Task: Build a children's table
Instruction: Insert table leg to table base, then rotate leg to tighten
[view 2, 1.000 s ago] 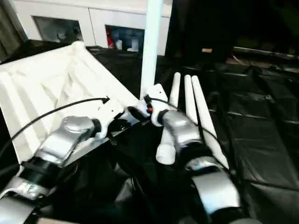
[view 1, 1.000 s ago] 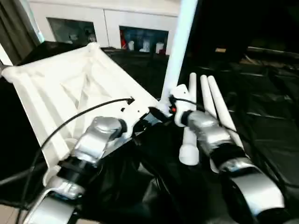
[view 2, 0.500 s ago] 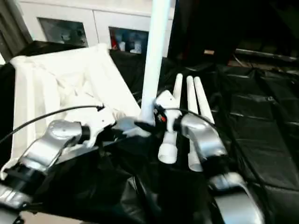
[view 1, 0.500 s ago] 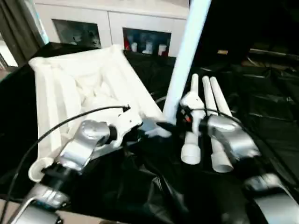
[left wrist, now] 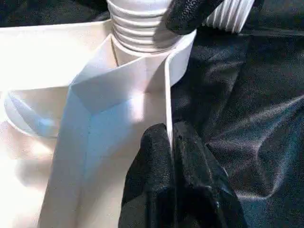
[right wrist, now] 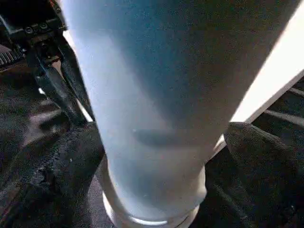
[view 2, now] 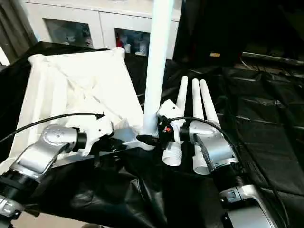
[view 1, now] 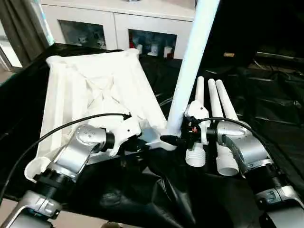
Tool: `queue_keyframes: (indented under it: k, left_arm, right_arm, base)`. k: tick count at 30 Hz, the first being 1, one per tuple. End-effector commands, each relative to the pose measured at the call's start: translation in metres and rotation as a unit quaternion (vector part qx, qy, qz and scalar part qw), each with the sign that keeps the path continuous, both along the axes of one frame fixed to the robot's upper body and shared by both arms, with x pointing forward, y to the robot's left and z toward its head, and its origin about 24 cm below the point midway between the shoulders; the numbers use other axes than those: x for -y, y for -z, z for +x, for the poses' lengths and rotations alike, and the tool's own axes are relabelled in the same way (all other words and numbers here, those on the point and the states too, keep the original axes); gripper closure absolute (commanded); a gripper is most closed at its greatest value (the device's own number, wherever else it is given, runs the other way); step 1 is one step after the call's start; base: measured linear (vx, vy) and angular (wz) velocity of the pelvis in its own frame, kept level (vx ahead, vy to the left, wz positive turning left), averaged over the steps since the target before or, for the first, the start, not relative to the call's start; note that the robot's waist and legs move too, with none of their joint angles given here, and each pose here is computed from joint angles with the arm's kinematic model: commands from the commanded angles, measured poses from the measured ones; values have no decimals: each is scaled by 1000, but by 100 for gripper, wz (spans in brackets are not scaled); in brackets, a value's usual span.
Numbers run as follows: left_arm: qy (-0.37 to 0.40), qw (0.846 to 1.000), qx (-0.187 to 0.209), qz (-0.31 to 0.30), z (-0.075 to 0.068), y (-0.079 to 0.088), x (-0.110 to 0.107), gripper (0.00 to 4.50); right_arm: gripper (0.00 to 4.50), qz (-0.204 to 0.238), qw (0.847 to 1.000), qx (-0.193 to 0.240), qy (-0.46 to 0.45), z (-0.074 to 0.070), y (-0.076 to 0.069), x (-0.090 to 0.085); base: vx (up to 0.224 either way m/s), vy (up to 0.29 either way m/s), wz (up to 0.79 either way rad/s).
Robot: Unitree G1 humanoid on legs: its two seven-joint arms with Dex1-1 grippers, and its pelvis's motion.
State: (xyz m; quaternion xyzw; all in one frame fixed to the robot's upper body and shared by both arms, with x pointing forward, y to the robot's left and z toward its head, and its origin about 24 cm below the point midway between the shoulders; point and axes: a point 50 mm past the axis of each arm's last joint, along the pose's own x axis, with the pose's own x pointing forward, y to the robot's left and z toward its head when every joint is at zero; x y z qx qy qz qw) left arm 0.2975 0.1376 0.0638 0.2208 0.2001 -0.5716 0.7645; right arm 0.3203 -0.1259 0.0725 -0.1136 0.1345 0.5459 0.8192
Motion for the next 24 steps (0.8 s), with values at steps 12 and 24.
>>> queue_keyframes:
  k: [12, 24]
  left_arm:
    - [29, 1000, 2, -3, -4, -1, 6, 450]
    - [14, 1000, -3, 0, -3, 1, 4, 450]
  right_arm:
    - [124, -12, 1000, 3, -17, -4, 2, -3]
    - [181, -5, 1000, -9, 1, -5, 12, -5]
  base:
    - [0, 0, 0]
    - [0, 0, 0]
